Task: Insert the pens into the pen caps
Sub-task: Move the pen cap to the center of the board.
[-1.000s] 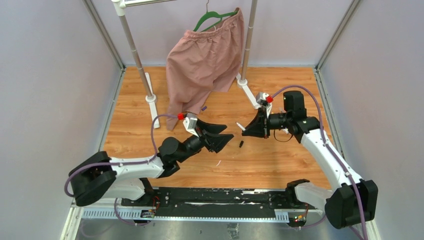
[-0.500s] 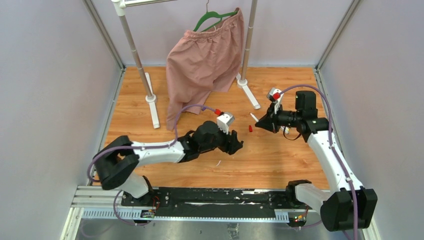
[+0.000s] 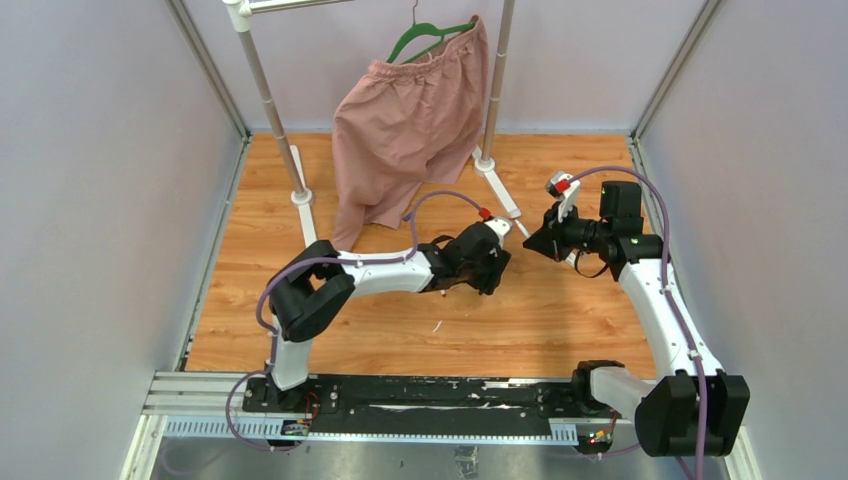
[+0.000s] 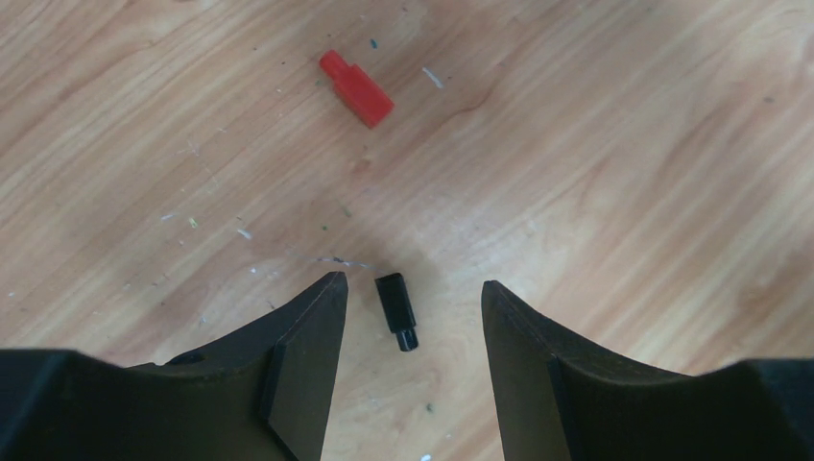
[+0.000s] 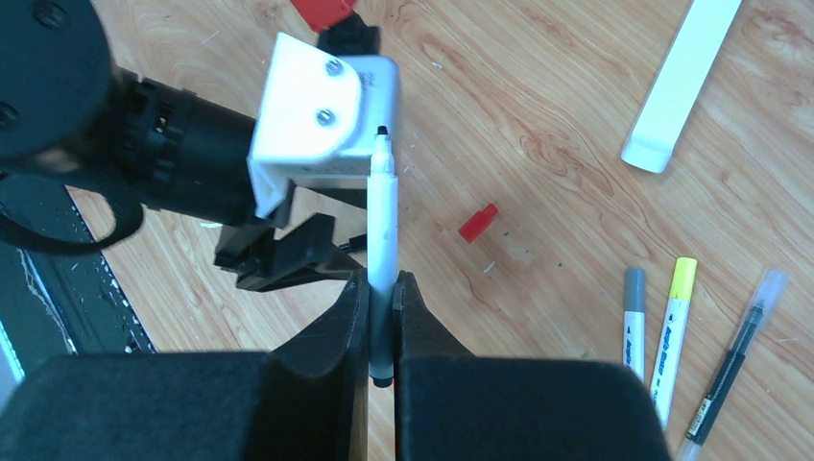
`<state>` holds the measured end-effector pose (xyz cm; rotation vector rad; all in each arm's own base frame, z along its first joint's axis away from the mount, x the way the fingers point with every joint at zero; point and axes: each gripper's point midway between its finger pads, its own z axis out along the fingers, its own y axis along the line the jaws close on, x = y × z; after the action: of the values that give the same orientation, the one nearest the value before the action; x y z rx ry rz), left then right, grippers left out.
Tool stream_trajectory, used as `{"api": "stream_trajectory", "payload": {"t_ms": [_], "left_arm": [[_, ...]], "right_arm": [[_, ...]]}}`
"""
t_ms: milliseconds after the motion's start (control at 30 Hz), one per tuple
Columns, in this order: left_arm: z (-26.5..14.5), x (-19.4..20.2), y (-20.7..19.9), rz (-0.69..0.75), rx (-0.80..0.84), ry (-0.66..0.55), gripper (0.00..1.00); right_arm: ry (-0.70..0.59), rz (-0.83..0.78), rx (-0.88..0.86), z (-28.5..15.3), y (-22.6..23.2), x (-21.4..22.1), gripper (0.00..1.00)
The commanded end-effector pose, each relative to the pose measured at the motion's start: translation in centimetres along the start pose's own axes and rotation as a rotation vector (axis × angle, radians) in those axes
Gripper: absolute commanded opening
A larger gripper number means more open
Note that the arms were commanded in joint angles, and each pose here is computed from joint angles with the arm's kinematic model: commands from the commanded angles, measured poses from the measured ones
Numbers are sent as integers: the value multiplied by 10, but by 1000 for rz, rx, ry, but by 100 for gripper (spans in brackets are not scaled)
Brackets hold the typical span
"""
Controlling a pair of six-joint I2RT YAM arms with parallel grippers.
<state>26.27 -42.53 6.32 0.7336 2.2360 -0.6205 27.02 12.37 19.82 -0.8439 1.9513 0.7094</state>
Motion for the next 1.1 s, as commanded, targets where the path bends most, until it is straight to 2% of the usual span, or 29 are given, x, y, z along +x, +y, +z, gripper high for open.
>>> {"api": "stream_trajectory", "payload": {"t_ms": [0,333,667,1033,1067], "left_arm": [[1,17,21,92,-147,113,59],[15,27,9,124,-102,194,51],[20,30,10,143,-117,220,44],[23,39,14,159,-130,255,28],[23,40,14,162,-129,258,25]], "right_arm": [[-16,5,24,-8,-3,-10,0],[-19,7,19,-8,-1,-11,0],[-30,20,35,-12,-7,-11,0],[-34,23,29,-13,-6,-11,0],[-33,24,29,-13,-6,-11,0]]}}
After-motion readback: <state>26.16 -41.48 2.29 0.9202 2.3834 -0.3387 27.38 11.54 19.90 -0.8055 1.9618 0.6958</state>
